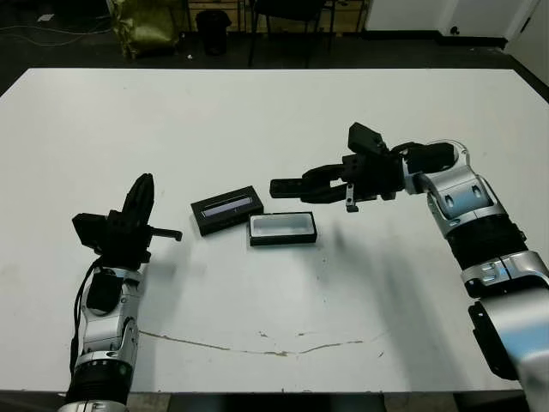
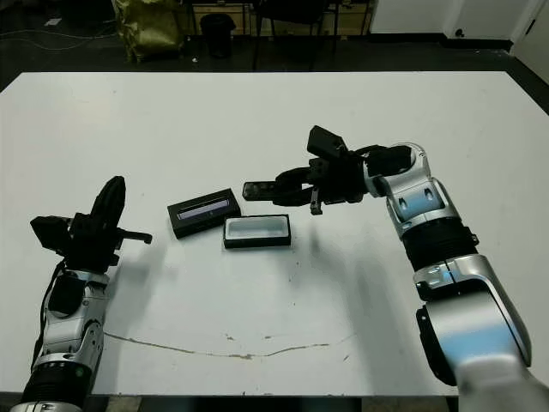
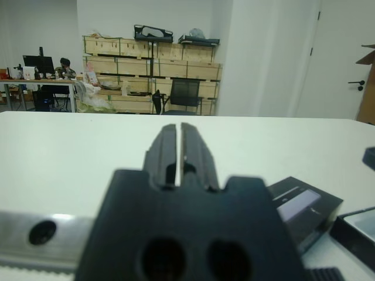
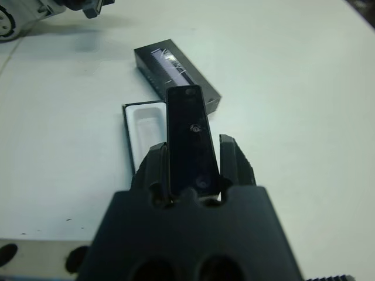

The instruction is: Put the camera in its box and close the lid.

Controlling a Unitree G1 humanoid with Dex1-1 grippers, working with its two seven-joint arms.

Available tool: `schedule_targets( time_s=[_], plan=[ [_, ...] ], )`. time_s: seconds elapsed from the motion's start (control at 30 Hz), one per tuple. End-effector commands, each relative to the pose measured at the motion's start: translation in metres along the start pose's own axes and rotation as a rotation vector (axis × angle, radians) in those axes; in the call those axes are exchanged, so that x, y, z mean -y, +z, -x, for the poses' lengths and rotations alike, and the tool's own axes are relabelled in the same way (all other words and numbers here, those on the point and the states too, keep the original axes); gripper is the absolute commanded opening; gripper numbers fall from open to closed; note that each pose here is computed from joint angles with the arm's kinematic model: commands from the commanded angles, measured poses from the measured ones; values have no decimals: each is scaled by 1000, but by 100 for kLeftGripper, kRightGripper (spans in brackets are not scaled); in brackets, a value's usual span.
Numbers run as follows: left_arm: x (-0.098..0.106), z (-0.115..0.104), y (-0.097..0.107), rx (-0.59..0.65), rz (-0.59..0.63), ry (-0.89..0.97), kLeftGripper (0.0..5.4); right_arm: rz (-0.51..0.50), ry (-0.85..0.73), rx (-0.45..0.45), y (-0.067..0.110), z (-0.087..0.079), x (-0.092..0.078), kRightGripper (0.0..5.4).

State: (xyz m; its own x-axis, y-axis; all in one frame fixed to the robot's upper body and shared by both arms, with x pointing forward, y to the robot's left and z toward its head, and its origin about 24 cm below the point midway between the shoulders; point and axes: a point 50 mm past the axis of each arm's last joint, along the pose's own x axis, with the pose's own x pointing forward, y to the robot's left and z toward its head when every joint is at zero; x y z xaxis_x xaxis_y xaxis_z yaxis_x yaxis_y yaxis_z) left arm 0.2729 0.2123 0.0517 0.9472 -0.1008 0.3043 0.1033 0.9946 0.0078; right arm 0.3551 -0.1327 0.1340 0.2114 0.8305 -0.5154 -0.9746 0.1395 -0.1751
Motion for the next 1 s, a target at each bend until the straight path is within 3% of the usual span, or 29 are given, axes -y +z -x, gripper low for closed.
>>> schedule_targets(
  time_s=[0.03,1.0],
  plan=[
    [-1,13,-14,-73,16,19,0,-18,36,-23,-4,-6,-4,68],
    [-1,15,-17,-79,7,24,0,-20,102,-174,-16,-26,-17,68]
  ],
)
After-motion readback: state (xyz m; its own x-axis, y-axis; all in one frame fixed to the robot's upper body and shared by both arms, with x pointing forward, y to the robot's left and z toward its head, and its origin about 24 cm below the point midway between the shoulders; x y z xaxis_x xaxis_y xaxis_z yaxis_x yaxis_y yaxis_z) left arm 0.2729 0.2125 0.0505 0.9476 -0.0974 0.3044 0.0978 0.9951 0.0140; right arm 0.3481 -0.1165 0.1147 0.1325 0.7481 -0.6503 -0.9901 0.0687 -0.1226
